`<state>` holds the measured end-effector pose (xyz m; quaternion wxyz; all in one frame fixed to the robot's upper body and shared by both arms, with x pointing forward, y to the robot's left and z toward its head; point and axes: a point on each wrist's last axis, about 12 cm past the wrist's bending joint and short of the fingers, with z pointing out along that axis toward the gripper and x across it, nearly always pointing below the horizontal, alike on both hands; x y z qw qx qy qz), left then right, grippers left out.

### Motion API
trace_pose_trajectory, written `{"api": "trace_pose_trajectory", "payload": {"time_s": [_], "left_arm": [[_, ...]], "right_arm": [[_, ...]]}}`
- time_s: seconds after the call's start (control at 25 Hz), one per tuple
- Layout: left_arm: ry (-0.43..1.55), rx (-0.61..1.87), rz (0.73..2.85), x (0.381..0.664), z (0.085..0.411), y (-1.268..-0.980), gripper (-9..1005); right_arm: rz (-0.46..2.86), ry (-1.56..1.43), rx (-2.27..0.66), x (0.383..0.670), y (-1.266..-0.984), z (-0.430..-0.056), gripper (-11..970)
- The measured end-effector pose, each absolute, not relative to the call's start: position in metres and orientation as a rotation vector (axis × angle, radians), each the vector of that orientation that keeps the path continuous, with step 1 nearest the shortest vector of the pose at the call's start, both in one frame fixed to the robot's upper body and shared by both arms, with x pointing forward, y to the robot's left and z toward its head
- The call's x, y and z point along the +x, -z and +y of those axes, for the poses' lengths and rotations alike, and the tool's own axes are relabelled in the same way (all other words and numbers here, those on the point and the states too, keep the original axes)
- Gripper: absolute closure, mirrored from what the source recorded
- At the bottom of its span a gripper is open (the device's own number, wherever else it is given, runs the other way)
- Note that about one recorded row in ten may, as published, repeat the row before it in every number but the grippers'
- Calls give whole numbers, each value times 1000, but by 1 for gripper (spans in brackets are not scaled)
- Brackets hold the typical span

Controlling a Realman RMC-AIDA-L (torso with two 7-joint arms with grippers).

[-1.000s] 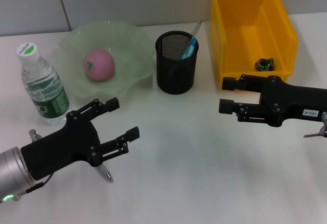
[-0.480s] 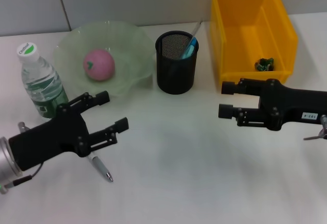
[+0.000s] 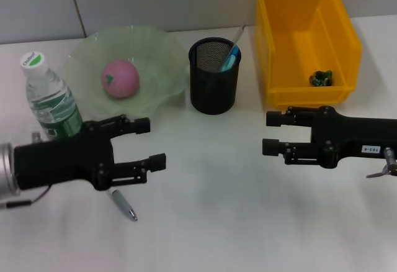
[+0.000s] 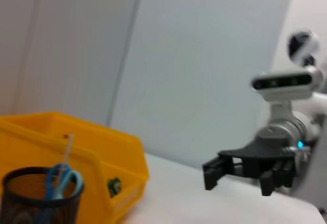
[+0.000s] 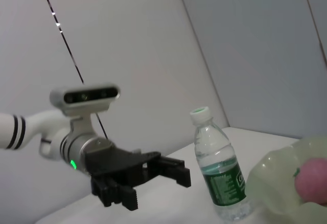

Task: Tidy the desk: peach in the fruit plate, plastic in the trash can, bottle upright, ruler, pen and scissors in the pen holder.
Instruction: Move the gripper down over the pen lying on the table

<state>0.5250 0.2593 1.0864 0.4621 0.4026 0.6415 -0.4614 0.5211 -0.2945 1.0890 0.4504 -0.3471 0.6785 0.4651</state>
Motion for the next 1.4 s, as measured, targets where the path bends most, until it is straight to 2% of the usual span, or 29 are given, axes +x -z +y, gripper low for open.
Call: {"api": "trace_pose_trajectory", "payload": {"time_s": [0.08, 0.28, 0.44, 0.88, 0.92, 0.96, 1.08, 1.28, 1.4], "left_arm": [[1124, 1034, 1581, 530, 258, -1093, 183], [996, 1308, 1540, 560, 242, -1141, 183], [881, 1491, 1462, 572, 224, -1175, 185], [547, 1843, 1206, 569, 189, -1233, 194], [547, 1843, 1206, 569, 189, -1233, 195], [451, 1920, 1178, 571, 183, -1239, 196], [346, 2016, 1161, 571, 174, -1239, 199], [255, 2118, 1124, 570, 165, -1234, 203], [97, 2251, 1092, 570, 155, -1224, 206]], "right_arm": [[1680, -1153, -860, 521, -1089, -294, 236], [1692, -1170, -846, 523, -1089, -291, 237], [1713, -1182, -814, 525, -1090, -291, 236], [1761, -1220, -745, 527, -1092, -295, 237], [1765, -1223, -741, 527, -1092, -295, 237], [1770, -1228, -732, 526, -1092, -296, 237], [1779, -1236, -714, 524, -1090, -296, 236], [1788, -1237, -706, 523, -1088, -297, 236], [1795, -1243, -696, 522, -1088, -297, 236]]}}
